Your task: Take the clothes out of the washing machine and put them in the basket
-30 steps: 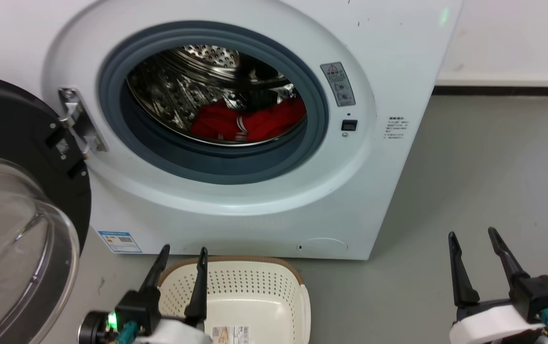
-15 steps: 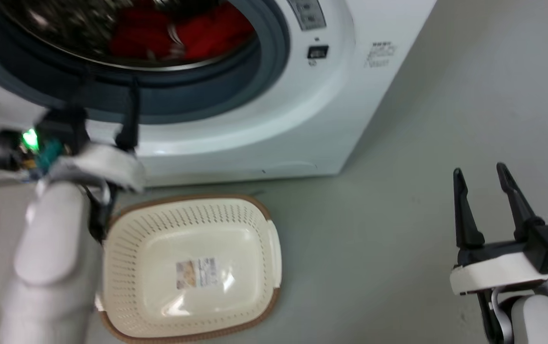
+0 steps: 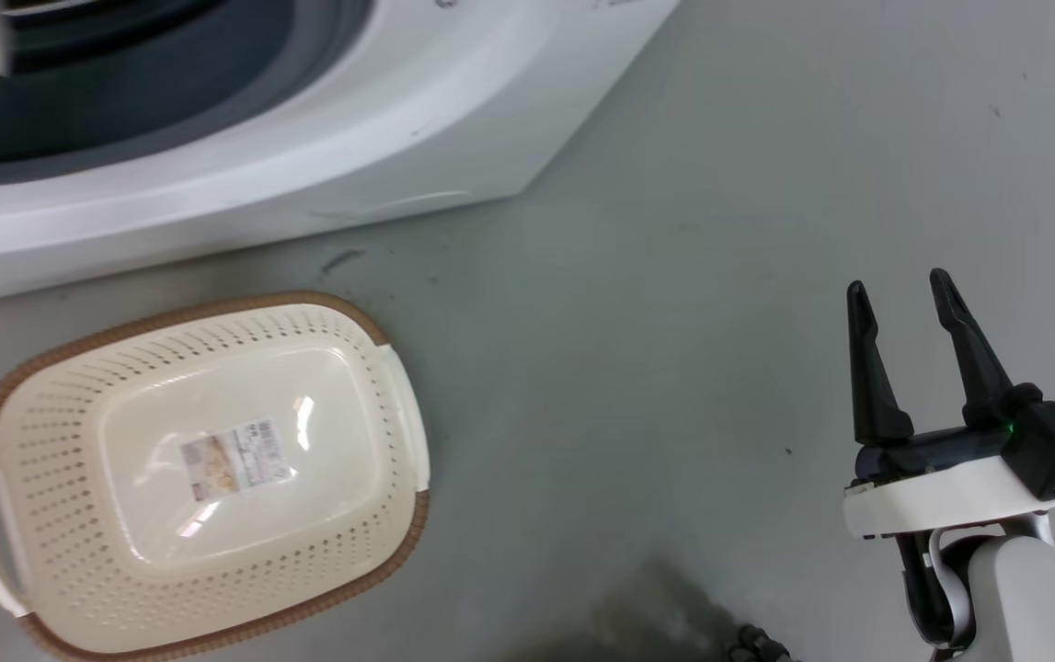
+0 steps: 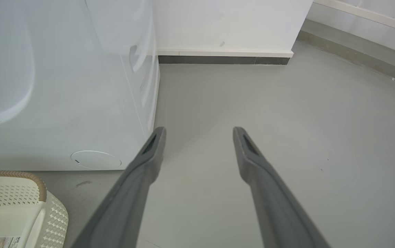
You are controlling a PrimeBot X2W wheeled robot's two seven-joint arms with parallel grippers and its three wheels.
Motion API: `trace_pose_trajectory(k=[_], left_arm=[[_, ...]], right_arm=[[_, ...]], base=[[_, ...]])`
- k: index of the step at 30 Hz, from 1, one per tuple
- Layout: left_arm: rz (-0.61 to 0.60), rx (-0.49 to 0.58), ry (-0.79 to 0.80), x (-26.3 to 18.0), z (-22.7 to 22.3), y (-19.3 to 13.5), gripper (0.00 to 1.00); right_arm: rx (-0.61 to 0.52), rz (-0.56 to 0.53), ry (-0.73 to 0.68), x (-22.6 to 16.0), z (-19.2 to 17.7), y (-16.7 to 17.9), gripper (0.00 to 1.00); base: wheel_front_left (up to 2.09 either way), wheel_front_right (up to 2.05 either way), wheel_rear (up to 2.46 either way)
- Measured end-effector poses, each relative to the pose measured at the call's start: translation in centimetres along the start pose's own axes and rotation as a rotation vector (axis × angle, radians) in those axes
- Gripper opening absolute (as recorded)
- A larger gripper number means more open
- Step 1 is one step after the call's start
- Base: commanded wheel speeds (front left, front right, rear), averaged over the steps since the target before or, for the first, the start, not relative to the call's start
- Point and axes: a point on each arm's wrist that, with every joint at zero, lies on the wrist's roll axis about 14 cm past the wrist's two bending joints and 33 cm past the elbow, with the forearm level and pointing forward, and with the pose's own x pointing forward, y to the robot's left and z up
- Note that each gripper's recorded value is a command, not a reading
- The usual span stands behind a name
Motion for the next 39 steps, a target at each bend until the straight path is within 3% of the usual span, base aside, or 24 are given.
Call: trace_pose_trajectory(k=[13,27,39], left_arm=[[0.097,0.1,0.289,6.0,-4.2,3.4,1.0],[0.115,0.002,0.462,8.4,-8.9,3.7,1.0],[0.106,0.008,0.53,8.3,-10.8,3.8,1.0]], right_arm=[[-0.005,-0.027,0.105,-1.0,-2.9,-0.7,1.0],[-0.019,-0.057,0.167,-2.2,-4.2,-1.4,1.0],[-0.038,-0.056,0.185,-2.5,-4.8,-1.3,1.0]], base=[[0.0,0.0,0.0],[0.0,0.0,0.0],[0.0,0.0,0.0]])
